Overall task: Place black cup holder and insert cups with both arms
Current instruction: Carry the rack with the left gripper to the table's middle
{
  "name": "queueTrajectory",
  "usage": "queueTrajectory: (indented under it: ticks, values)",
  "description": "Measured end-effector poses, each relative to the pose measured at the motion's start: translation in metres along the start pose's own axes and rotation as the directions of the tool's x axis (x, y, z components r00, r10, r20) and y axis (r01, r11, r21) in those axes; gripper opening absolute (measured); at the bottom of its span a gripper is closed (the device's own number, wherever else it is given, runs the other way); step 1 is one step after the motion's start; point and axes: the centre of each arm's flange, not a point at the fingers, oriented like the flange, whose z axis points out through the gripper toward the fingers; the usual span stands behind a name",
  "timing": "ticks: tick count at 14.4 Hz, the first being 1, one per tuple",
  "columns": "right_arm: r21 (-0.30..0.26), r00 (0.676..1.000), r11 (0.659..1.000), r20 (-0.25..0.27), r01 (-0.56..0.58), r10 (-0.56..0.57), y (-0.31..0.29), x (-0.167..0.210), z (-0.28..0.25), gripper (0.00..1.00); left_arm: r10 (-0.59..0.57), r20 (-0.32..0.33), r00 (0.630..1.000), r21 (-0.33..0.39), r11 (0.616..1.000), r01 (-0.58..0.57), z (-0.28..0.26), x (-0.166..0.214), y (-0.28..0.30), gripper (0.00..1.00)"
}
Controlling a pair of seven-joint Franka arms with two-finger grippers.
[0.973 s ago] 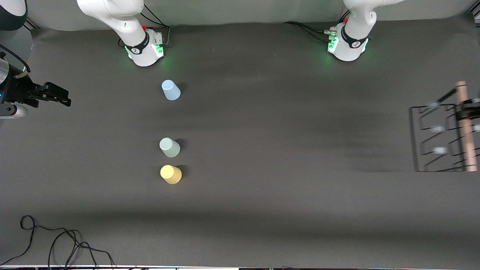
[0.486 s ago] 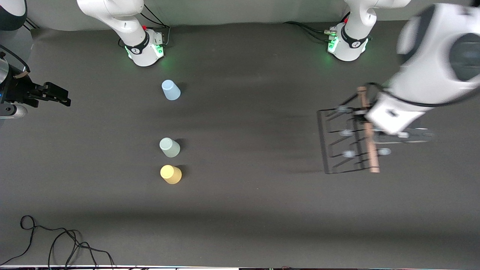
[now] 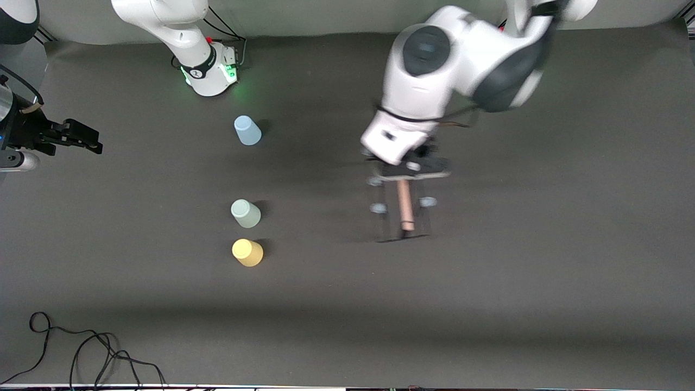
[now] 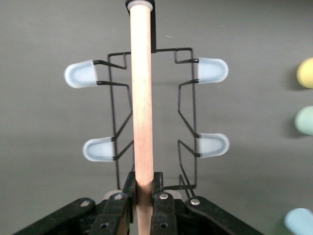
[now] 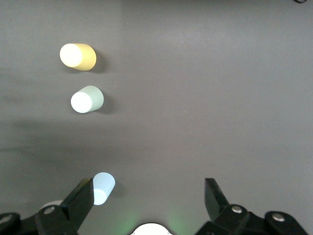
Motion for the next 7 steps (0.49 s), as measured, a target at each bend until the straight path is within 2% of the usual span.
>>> queueTrajectory:
  ticks: [3,7]
  values:
    - [0.000,1.000,1.000,0.000,0.000,0.000,0.000,0.000,0.000,1.00,-0.022,-0.028,0.999,-0.014,1.000,0.021,0.026,-0.019,0.053,0.16]
    - [0.000,1.000,1.000,0.000,0.000,0.000,0.000,0.000,0.000,1.00,-0.026,-0.053,0.998,-0.016,1.000,0.025,0.079,-0.031,0.092,0.16]
